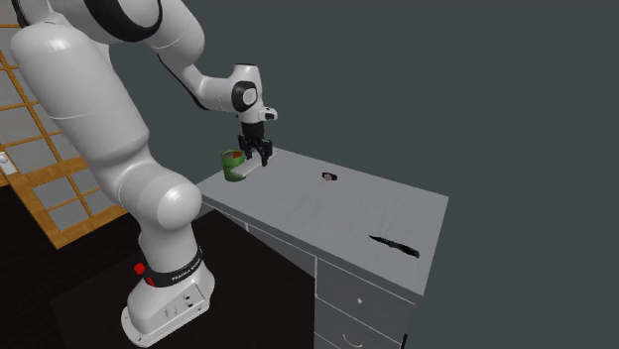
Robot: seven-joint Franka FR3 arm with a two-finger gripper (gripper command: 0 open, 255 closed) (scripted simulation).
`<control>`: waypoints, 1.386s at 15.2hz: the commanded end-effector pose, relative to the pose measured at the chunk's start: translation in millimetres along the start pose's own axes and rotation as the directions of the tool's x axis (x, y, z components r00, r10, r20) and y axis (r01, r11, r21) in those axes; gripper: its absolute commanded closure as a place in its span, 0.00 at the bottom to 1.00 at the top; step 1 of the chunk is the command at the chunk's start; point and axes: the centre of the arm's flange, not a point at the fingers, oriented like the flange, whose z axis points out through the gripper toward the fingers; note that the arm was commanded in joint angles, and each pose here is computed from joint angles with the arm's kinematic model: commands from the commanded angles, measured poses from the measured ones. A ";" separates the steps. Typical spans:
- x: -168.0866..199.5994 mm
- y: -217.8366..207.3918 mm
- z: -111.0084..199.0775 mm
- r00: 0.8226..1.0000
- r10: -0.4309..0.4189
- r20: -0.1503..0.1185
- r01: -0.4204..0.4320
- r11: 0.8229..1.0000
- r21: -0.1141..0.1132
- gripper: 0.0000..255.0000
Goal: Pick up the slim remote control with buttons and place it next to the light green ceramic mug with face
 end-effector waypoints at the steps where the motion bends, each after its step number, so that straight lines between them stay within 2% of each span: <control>1: 0.5 -0.3 9.6 1.000 0.000 -0.001 0.000 1.000 0.000 1.00; 21: 1.4 -1.2 115.2 1.000 0.000 -0.001 0.000 1.000 0.000 1.00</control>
